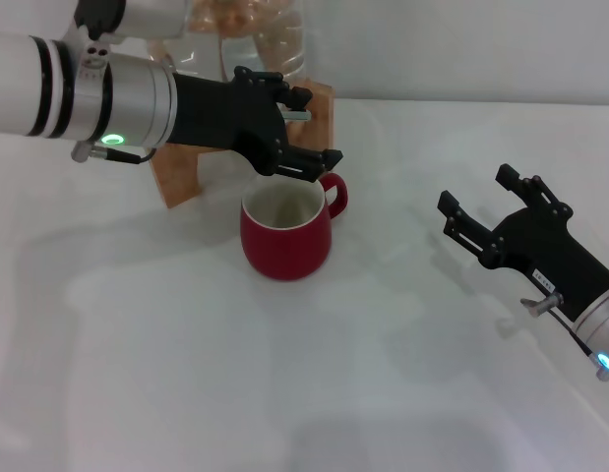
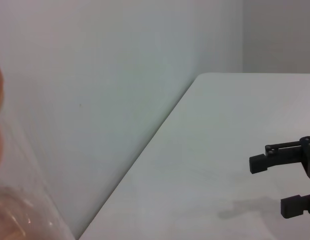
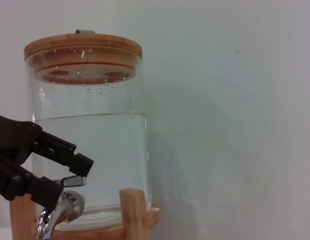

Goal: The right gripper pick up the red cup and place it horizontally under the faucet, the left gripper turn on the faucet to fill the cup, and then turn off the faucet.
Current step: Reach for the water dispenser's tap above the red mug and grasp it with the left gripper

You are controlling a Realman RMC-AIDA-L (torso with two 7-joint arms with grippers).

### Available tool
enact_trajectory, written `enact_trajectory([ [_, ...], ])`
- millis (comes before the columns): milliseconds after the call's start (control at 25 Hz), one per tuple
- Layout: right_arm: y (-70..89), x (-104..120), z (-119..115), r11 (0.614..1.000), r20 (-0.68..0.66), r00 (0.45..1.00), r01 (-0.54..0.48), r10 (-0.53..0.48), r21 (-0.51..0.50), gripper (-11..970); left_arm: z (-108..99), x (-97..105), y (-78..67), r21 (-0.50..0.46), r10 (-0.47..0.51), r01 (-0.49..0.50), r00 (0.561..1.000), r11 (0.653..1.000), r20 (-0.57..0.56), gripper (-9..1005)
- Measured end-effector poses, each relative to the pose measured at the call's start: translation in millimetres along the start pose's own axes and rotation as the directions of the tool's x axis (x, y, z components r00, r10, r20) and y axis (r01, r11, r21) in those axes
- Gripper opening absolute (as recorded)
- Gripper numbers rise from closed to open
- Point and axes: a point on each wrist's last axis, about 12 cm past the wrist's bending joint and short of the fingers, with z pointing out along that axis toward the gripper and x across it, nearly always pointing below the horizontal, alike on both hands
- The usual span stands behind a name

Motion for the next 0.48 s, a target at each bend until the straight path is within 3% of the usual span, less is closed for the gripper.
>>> enact_trajectory([
  [480,0.2,-0.1,0.2,1.0,0.0,1.0,0.001,-0.001,-0.002,869,-2.1,-0.8,0.3,0.003,0.011,-0.011,1.0,1.0,0.004,845],
])
